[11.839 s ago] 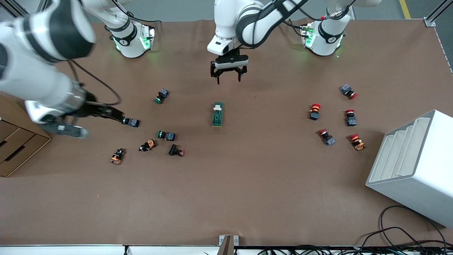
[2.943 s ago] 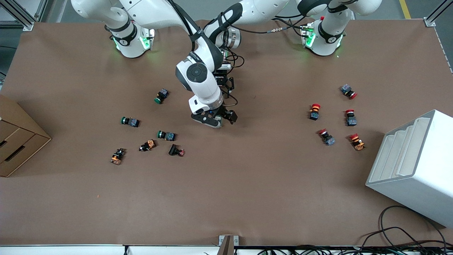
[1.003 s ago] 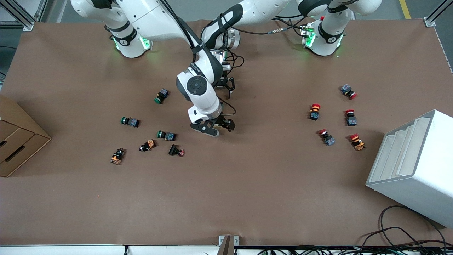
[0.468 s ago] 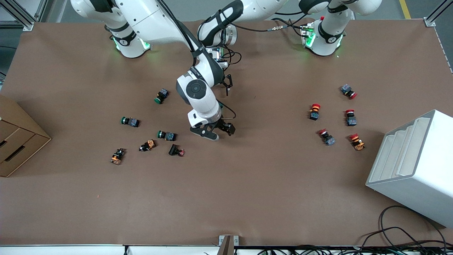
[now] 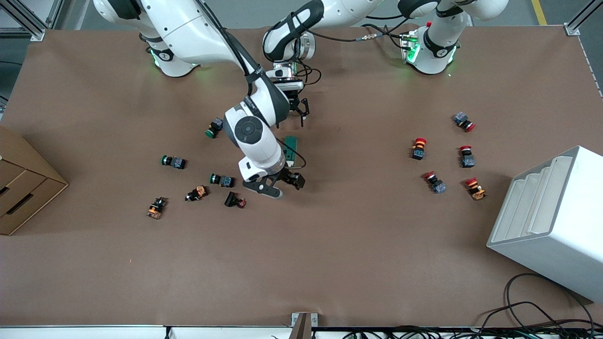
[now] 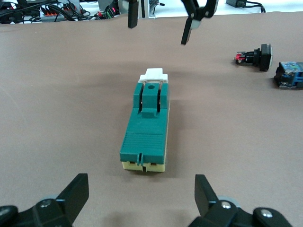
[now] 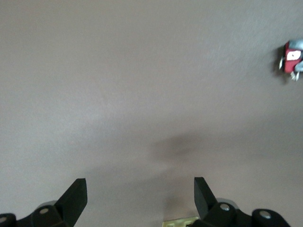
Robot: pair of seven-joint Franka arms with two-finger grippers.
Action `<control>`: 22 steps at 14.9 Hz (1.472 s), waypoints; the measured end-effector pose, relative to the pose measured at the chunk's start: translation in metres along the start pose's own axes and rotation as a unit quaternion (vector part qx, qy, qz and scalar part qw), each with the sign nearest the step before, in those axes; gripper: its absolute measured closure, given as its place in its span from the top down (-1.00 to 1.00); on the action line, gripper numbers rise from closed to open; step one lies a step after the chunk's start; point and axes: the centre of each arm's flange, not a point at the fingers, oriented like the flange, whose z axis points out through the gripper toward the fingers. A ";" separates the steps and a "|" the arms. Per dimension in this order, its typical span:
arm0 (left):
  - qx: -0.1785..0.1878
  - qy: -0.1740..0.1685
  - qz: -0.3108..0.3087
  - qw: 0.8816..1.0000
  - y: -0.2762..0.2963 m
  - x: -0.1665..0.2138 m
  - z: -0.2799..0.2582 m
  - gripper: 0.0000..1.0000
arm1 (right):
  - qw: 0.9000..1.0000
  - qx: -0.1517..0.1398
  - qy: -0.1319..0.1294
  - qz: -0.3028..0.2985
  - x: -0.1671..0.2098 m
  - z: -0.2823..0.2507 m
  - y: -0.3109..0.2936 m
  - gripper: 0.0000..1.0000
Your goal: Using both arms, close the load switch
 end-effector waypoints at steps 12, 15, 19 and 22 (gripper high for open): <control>0.075 -0.112 -0.043 0.990 0.032 0.116 -0.056 0.98 | 0.984 -0.083 -0.089 -0.128 0.071 -0.134 0.066 1.00; 0.095 -0.156 -0.051 0.982 0.027 0.177 -0.057 0.98 | 0.977 -0.097 -0.108 -0.154 0.087 -0.179 0.097 1.00; 0.132 -0.196 -0.053 0.970 -0.005 0.276 -0.030 0.98 | 0.970 -0.096 -0.136 -0.176 0.114 -0.228 0.149 1.00; 0.167 -0.240 -0.040 0.956 -0.049 0.367 0.003 0.98 | 0.968 -0.097 -0.144 -0.181 0.129 -0.264 0.195 1.00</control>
